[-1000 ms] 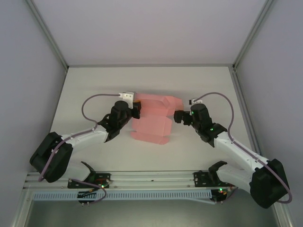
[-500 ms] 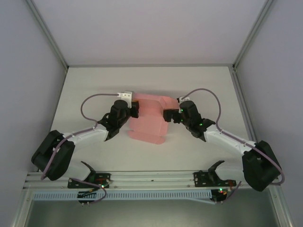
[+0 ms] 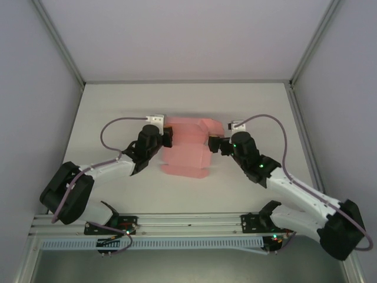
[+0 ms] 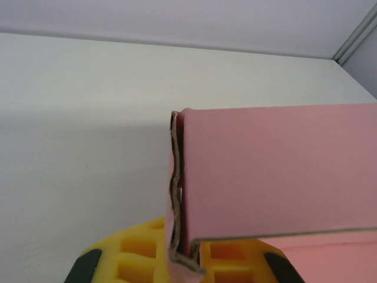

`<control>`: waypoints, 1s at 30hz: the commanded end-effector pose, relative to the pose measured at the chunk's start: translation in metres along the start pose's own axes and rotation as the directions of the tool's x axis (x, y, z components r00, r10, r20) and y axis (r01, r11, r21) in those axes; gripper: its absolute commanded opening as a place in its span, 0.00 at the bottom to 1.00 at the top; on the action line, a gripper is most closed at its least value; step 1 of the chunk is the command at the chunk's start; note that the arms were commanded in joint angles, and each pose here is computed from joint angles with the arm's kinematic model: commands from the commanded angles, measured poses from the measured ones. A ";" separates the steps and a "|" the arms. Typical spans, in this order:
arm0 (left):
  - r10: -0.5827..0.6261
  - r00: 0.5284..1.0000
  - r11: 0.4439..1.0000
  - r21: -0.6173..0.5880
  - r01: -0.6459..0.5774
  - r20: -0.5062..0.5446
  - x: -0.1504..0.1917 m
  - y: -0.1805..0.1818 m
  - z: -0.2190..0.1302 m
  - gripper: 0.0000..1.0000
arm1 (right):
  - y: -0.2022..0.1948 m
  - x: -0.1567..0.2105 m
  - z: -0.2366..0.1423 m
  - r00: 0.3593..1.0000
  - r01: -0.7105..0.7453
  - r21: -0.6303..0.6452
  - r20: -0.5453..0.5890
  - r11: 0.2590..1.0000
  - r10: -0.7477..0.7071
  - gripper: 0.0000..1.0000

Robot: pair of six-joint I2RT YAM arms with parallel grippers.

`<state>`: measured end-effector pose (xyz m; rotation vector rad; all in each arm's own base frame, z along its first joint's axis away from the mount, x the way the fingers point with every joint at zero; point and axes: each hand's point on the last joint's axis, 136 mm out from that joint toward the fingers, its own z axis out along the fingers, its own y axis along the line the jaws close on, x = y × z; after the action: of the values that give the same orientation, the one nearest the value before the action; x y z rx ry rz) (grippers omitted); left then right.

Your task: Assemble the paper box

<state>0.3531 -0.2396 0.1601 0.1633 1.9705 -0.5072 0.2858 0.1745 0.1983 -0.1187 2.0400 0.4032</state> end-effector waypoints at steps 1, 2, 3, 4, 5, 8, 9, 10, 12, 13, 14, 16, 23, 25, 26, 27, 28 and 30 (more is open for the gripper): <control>0.010 1.000 1.000 -0.026 -0.010 -0.009 0.003 0.012 -0.001 0.00 | -0.017 0.000 -0.017 1.000 -0.024 0.032 0.020 0.999 0.023 1.00; 0.014 1.000 0.999 -0.029 -0.014 -0.016 0.003 0.014 -0.001 0.00 | -0.022 -0.005 -0.023 0.999 -0.033 0.040 0.036 0.999 0.031 1.00; 0.021 1.000 0.999 -0.031 -0.022 -0.017 0.003 0.015 -0.002 0.00 | -0.027 -0.009 -0.028 0.998 -0.043 0.047 0.048 0.998 0.040 1.00; 0.030 0.999 0.999 -0.033 -0.031 -0.021 0.005 0.016 -0.002 0.00 | -0.032 -0.011 -0.032 0.997 -0.049 0.057 0.056 0.997 0.046 1.00; 0.038 0.999 0.999 -0.031 -0.038 -0.021 0.005 0.016 -0.003 0.00 | -0.040 -0.016 -0.037 0.995 -0.067 0.073 0.073 0.995 0.062 1.00; 0.051 0.999 0.998 -0.027 -0.051 -0.018 0.004 0.016 -0.006 0.00 | -0.066 -0.025 -0.045 0.990 -0.113 0.131 0.099 0.985 0.100 1.00; 0.052 0.999 0.998 -0.024 -0.052 -0.018 0.004 0.015 -0.006 0.00 | -0.074 -0.027 -0.045 0.989 -0.121 0.151 0.104 0.981 0.106 1.00; 0.053 0.998 0.998 -0.019 -0.053 -0.021 0.005 0.014 -0.006 0.00 | -0.080 -0.028 -0.043 0.990 -0.116 0.151 0.097 0.982 0.102 1.00; 0.056 0.998 0.998 0.000 -0.056 -0.020 0.004 0.011 -0.007 0.00 | -0.085 -0.029 -0.036 0.991 -0.123 0.136 0.065 0.983 0.115 1.00; 0.056 0.998 0.998 0.010 -0.056 -0.019 0.003 0.009 -0.007 0.00 | -0.088 -0.029 -0.031 0.992 -0.125 0.128 0.041 0.984 0.121 1.00; 0.053 0.998 0.999 0.014 -0.052 -0.017 0.002 0.008 -0.007 0.00 | -0.088 -0.029 -0.025 0.993 -0.120 0.112 0.018 0.986 0.118 1.00; 0.047 0.999 0.999 0.019 -0.047 -0.015 0.002 0.007 -0.008 0.00 | -0.079 -0.030 -0.011 0.995 -0.091 0.047 -0.022 0.995 0.092 1.00; 0.042 0.999 0.999 0.019 -0.042 -0.020 0.002 0.007 -0.008 0.00 | -0.032 -0.026 0.026 0.991 -0.037 -0.240 -0.133 0.970 0.004 1.00; 0.041 0.999 0.999 0.017 -0.040 -0.022 0.002 0.007 -0.008 0.00 | -0.020 -0.020 0.031 0.986 -0.048 -0.316 -0.165 0.947 -0.005 1.00; 0.039 0.999 0.999 0.016 -0.039 -0.021 0.001 0.007 -0.008 0.00 | -0.016 -0.017 0.033 0.985 -0.053 -0.341 -0.173 0.939 -0.008 1.00; 0.039 0.999 0.999 0.015 -0.039 -0.022 0.002 0.008 -0.007 0.00 | -0.011 -0.013 0.035 0.983 -0.055 -0.365 -0.183 0.930 -0.014 1.00; 0.040 0.999 0.999 0.016 -0.039 -0.020 0.001 0.007 -0.008 0.00 | -0.007 -0.009 0.035 0.981 -0.052 -0.384 -0.193 0.922 -0.025 1.00; 0.038 0.999 0.999 0.020 -0.037 -0.019 0.000 0.007 -0.007 0.00 | 0.002 -0.002 0.036 0.976 -0.037 -0.418 -0.210 0.908 -0.057 1.00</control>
<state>0.3492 -0.2303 0.1501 0.2160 2.0031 -0.4843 0.3225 0.1625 0.1659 -0.2971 2.2226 0.7419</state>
